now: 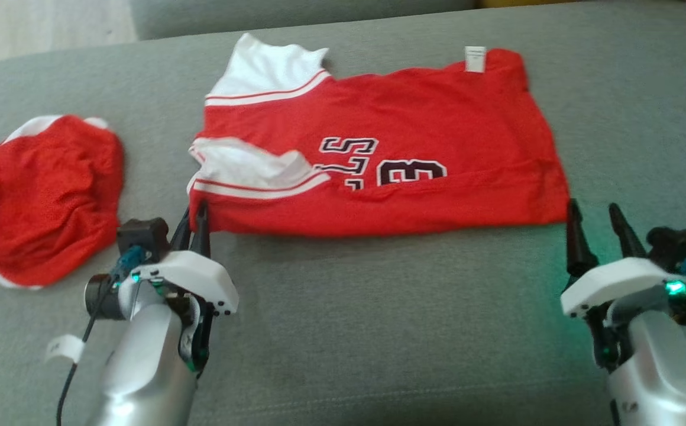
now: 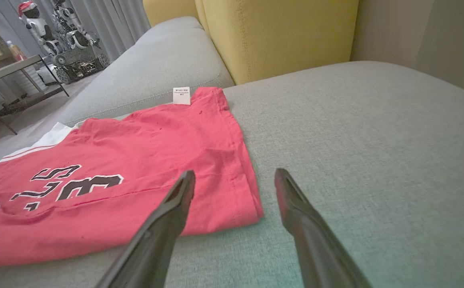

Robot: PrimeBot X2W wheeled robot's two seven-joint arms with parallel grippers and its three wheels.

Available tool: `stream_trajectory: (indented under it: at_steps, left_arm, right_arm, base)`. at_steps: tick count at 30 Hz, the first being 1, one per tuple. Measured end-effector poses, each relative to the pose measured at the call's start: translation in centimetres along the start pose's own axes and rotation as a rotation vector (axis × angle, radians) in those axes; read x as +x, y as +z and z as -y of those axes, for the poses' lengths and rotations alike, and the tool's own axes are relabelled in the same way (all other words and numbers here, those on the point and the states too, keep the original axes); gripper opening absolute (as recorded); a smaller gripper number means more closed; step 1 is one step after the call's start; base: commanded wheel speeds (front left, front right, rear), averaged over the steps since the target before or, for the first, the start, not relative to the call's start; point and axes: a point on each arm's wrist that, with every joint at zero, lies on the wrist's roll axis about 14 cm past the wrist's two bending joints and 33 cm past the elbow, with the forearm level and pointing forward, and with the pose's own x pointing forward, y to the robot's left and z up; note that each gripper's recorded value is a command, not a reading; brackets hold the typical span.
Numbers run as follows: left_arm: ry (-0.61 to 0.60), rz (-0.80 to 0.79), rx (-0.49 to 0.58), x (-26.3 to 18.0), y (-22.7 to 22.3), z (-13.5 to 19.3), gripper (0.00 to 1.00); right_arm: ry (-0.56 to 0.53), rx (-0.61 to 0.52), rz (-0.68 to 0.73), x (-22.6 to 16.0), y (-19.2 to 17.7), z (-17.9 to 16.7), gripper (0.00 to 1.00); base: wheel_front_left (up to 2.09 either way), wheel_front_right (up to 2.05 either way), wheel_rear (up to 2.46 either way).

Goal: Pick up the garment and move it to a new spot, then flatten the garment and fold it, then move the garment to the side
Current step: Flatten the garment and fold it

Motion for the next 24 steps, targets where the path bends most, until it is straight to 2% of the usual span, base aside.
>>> stream_trajectory:
  at_steps: [6, 18, 20, 24]
  left_arm:
    - [-0.003, 0.001, 0.005, -1.8, -0.9, -0.5, 0.00]
    - [-0.036, -0.028, 0.017, -1.9, -2.2, 0.0, 0.00]
    - [-0.037, -0.030, 0.017, -1.8, -2.2, 0.1, 0.00]
    - [-0.040, -0.033, 0.020, -1.9, -2.3, 0.2, 0.00]
  right_arm:
    - [-0.051, 0.086, -0.129, 2.2, -2.3, 0.4, 1.00]
    - [-0.054, 0.074, -0.291, 5.0, -5.1, -0.3, 1.00]
    - [-0.049, 0.066, -0.300, 5.2, -5.0, -0.4, 0.00]
    - [-0.043, 0.053, -0.313, 5.0, -5.1, -0.4, 0.00]
  base:
    - [0.00, 0.00, 0.00]
    - [0.00, 0.00, 0.00]
    - [0.00, 0.00, 0.00]
    - [0.00, 0.00, 0.00]
